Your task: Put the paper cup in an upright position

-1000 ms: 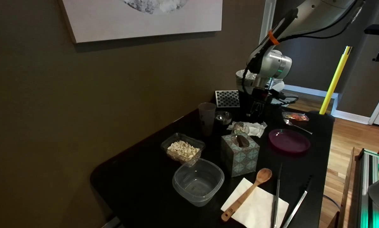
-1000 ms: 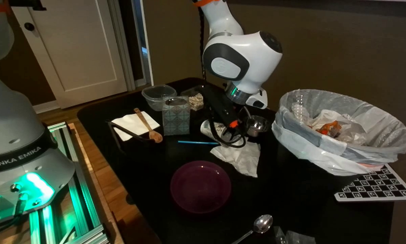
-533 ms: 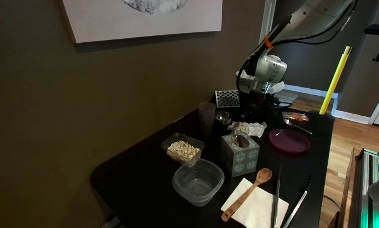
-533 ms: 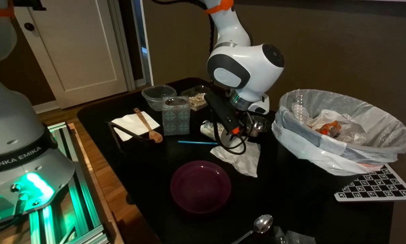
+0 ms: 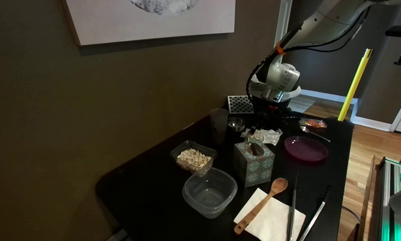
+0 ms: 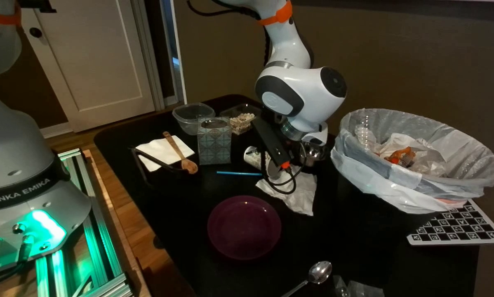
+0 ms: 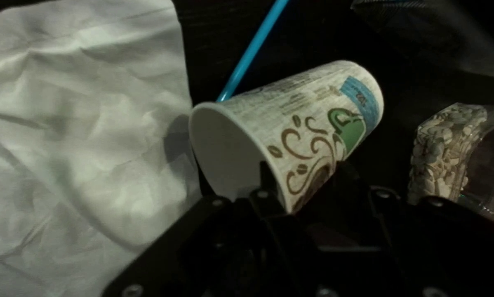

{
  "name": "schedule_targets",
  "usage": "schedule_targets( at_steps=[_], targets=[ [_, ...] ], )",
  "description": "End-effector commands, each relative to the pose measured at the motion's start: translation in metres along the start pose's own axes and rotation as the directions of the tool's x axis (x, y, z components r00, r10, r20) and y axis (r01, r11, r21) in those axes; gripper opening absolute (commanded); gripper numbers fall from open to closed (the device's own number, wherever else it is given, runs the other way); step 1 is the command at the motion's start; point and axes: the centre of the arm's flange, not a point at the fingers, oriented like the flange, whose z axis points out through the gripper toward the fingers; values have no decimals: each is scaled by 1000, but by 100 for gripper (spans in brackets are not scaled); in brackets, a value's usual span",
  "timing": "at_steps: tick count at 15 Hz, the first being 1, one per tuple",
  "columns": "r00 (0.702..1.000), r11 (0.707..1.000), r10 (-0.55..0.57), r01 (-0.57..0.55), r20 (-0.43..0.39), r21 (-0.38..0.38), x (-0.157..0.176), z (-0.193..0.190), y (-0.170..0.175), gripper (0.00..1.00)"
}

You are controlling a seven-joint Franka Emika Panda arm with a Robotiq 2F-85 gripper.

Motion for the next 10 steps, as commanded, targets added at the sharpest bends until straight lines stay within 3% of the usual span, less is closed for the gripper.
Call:
schedule_targets(
  at_steps=[1,3,10],
  targets=[
    [1000,999,-26,26,-4,29,0,-3,-6,11],
    [1000,1000,-28,28,-5,-1,-1,-10,-17,2],
    [993,990,-117,115,-20,-85,-4,-14,-66,1]
  ],
)
